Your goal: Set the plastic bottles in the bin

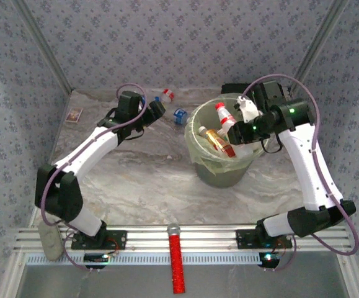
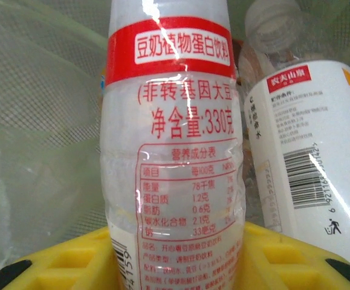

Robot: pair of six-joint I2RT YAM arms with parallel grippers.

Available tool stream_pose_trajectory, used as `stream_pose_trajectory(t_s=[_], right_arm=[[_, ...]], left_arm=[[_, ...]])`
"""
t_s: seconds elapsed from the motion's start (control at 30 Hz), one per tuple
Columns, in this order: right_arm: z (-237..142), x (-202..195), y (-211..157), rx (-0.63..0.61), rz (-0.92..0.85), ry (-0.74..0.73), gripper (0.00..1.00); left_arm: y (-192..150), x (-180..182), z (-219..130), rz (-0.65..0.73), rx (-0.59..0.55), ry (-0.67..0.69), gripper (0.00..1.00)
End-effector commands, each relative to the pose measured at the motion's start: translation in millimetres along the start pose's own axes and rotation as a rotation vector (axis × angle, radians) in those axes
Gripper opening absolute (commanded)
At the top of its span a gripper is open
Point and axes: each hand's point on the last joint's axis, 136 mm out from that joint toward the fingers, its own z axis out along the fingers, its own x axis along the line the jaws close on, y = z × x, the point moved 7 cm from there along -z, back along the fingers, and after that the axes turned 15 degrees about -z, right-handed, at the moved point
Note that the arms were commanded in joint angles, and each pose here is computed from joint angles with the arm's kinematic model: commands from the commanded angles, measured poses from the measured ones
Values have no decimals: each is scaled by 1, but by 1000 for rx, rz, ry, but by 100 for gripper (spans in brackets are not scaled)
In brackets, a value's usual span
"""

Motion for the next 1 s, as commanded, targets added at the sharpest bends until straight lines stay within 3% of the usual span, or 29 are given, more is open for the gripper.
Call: stream_pose_trajectory(t_s=[0.0,0.13,0.23,0.37,0.8,0.97], right_arm=[[-2,-3,-5,21,-14,-20,49],[-18,-5,-1,-17,-10,-68,65],[-33,-8,10,-104,2,-94,68],[-30,-13,29,-168,9,-86,62],[22,-27,39,-90,19,-70,49],[-4,-22,43,-224,34,-90,49]], left_arm=[[5,-10,16,-38,-30,-2,86],[6,-4,46,-71,-12,46,86],[7,-4,68,-96,0,65,87],[8,-3,97,-96,20,99,88],[8,8,159,-125,54,153,90],[5,12,172,-165,68,148,90]])
